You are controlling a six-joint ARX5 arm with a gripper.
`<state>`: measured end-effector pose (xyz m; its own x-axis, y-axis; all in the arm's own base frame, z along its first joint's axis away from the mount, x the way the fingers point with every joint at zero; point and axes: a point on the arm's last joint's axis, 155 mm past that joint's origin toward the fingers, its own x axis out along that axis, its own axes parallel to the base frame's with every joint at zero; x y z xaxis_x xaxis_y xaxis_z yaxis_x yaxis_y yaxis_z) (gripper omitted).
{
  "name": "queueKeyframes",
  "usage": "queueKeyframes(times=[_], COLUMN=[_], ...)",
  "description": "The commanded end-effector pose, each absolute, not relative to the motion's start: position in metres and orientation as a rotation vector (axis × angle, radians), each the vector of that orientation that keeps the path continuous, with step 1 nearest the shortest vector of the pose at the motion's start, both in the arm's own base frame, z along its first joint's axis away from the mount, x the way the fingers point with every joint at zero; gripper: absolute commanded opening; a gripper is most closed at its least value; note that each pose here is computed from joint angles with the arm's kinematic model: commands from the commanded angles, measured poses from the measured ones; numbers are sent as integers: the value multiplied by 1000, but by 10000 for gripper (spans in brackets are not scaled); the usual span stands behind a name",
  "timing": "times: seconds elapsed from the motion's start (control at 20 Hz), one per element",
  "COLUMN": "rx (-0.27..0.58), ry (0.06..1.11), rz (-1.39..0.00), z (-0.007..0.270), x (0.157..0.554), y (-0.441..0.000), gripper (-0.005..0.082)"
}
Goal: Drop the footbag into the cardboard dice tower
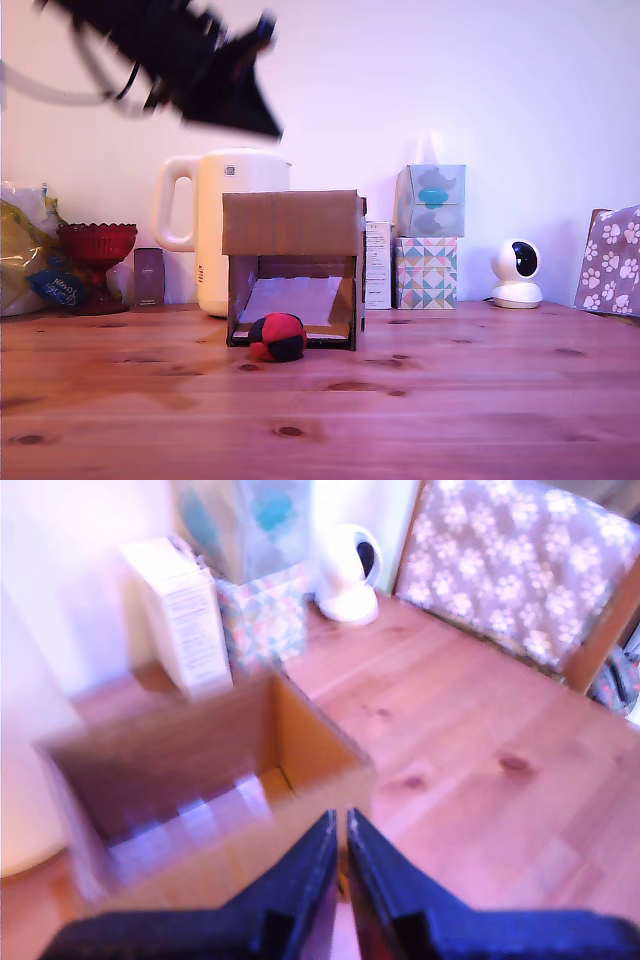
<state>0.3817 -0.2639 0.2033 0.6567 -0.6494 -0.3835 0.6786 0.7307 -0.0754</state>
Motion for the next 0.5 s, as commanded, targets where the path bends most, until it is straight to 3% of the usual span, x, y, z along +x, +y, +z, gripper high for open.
queueKeyframes(times=[0.0,0.2,0.45], rx=[60,4,-23], ry=[329,277,327], rz=[-761,-727,-685], z=[214,195,162], x=[369,342,312], y=[-260,-239,-215], gripper=[-24,-24,-24])
